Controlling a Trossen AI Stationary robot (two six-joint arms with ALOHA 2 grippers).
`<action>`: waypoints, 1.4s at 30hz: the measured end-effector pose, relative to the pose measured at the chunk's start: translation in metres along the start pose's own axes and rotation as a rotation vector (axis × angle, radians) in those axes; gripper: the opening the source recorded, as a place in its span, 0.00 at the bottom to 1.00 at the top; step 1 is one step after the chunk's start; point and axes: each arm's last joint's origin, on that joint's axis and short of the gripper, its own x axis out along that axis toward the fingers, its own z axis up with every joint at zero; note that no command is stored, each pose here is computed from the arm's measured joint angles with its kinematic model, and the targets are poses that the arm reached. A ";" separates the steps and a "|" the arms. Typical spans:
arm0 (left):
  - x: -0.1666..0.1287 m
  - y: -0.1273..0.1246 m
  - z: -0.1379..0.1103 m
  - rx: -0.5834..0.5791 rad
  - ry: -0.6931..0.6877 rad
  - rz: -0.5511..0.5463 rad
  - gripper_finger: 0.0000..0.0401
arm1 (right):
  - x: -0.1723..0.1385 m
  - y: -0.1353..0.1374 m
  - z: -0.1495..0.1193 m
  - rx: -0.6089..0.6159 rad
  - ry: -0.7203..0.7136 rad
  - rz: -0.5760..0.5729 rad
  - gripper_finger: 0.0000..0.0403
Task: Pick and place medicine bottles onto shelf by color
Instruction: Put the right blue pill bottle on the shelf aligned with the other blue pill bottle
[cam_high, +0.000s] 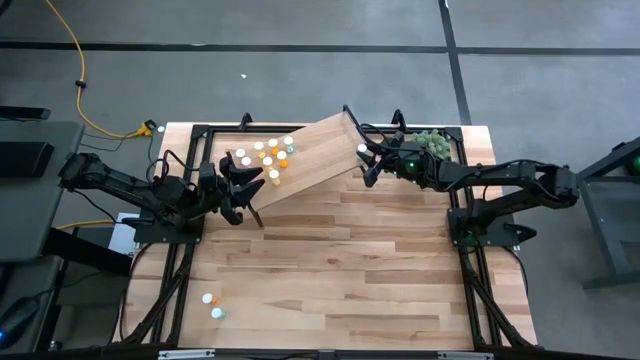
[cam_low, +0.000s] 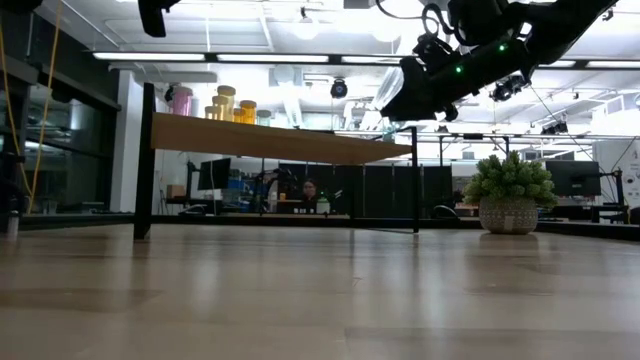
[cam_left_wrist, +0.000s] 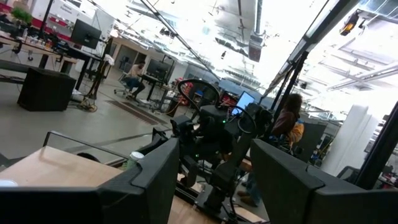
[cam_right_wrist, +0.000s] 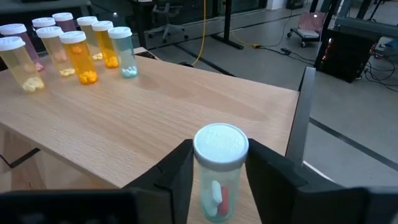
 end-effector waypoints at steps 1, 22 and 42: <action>0.000 0.000 0.000 0.000 0.000 0.000 0.47 | 0.000 0.000 0.000 0.000 0.000 0.000 0.31; 0.000 -0.002 0.003 -0.068 -0.016 -0.038 0.47 | 0.042 0.046 0.066 -0.060 -0.090 0.189 0.29; 0.000 -0.002 0.002 -0.094 -0.014 -0.041 0.47 | 0.148 0.076 0.048 -0.018 0.023 0.262 0.29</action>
